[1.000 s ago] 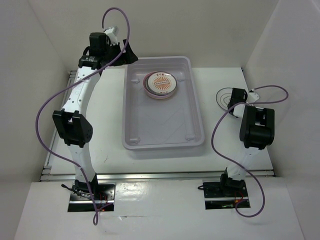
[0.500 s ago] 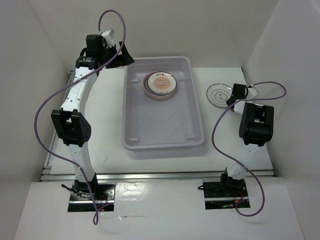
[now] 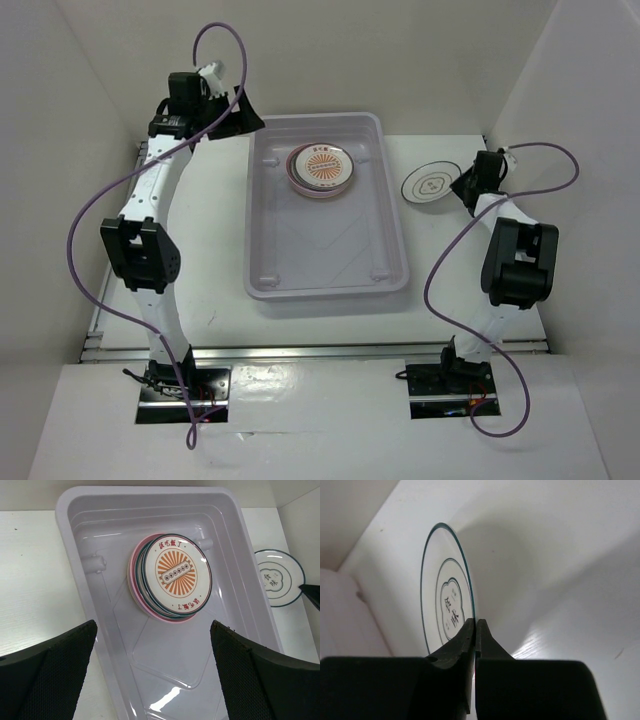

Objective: Place the plates into the plastic bin on the countertop

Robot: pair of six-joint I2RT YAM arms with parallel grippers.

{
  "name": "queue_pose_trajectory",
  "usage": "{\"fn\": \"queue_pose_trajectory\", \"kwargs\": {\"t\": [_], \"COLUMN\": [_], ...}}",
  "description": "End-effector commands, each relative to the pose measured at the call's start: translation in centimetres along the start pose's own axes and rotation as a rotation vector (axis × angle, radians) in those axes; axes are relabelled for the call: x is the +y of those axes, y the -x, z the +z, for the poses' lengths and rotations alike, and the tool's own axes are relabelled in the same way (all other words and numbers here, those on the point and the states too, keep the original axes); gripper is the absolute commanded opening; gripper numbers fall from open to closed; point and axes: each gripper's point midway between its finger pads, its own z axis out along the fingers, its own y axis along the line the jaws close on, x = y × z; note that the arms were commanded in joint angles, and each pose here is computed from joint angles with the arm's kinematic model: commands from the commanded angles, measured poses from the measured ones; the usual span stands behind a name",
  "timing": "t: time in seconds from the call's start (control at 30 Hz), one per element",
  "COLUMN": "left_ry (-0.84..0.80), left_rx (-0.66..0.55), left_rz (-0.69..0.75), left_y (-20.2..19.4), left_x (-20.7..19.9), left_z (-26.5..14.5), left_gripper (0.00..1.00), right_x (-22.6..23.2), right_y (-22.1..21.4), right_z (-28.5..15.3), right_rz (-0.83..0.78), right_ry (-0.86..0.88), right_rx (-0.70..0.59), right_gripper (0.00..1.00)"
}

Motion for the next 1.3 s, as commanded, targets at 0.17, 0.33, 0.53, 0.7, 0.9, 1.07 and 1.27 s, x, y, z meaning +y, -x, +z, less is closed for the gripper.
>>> {"fn": "queue_pose_trajectory", "kwargs": {"t": [0.17, 0.33, 0.53, 0.7, 0.9, 1.07, 1.27], "left_ry": [-0.041, -0.013, 0.021, 0.058, 0.095, 0.114, 0.136], "left_rx": [-0.08, -0.086, -0.109, -0.146, -0.177, -0.178, -0.166], "left_rz": [0.036, 0.009, -0.011, -0.092, -0.118, -0.131, -0.152], "left_y": [2.7, 2.9, 3.2, 3.4, 3.7, 3.4, 2.4], "left_x": [-1.1, 0.5, 2.0, 5.4, 7.4, 8.0, 8.8], "left_z": [-2.3, -2.9, -4.2, -6.4, -8.2, -9.3, -10.1], "left_gripper": [1.0, 1.0, 1.0, 1.0, 1.0, 1.0, 1.0], "right_x": [9.0, 14.7, 20.9, 28.2, 32.1, 32.7, 32.9], "right_y": [8.8, 13.8, 18.4, 13.3, 3.8, -2.2, -6.9], "right_z": [-3.7, -7.3, -11.8, -12.4, -7.9, -5.4, -2.9], "right_rz": [-0.092, -0.156, -0.248, -0.338, -0.307, -0.324, -0.346], "right_ry": [0.288, 0.472, 0.694, 0.971, 1.002, 0.96, 0.911], "right_rx": [-0.175, -0.26, -0.345, -0.164, 0.048, 0.149, 0.216], "right_gripper": [0.0, 0.0, 0.0, 0.0, 0.0, 0.0, 0.0]}}
